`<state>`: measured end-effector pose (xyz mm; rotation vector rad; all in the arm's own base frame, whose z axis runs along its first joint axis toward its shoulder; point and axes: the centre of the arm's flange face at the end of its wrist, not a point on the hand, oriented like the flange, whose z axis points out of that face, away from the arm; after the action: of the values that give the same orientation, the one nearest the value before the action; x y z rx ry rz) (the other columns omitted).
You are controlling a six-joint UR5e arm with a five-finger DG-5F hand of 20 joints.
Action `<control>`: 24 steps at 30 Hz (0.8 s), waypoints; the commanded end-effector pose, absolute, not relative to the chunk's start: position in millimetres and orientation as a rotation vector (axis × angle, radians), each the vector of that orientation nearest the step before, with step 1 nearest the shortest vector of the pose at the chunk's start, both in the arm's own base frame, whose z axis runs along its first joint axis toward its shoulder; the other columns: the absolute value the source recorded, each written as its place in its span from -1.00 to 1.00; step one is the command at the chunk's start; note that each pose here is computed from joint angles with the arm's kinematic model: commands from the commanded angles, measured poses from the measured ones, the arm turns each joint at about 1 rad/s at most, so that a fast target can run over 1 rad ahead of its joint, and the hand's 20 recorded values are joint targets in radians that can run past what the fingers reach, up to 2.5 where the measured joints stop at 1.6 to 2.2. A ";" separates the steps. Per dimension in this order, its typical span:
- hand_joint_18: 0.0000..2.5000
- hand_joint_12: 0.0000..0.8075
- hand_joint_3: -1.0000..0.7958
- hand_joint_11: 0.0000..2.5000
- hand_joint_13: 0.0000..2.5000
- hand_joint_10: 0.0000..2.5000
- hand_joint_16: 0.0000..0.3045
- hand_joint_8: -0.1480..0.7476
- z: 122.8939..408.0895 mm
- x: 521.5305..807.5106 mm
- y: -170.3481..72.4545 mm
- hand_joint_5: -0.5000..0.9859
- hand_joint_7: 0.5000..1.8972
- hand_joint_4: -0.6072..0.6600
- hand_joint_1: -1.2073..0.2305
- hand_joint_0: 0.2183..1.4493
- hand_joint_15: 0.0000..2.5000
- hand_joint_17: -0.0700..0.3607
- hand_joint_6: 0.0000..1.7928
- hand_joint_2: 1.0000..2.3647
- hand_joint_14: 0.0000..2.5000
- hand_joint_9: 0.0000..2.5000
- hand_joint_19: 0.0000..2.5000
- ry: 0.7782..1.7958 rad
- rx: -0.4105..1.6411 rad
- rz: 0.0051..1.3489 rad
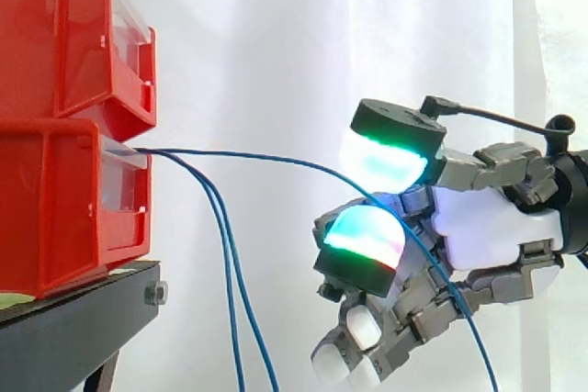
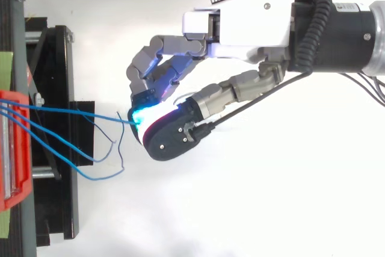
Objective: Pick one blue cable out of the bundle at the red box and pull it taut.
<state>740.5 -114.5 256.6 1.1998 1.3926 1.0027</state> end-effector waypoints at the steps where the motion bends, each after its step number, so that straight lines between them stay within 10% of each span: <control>1: -0.73 -0.02 -0.44 -0.53 -0.59 -0.99 -0.59 0.11 256.6 740.4 -114.6 -0.52 -0.25 0.13 0.02 -0.63 -0.72 -0.02 -0.06 -1.00 -0.99 -0.41 -0.72 1.393 1.200 1.003; 24: -0.68 0.02 -0.11 -0.51 -0.55 -0.99 -0.56 0.16 257.3 740.7 -114.5 -0.50 -0.13 0.13 -0.23 -0.41 -0.73 0.03 -0.04 -1.00 -0.99 -0.36 -0.74 1.391 1.199 1.003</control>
<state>740.5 -114.6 256.7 1.1997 1.3924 1.0027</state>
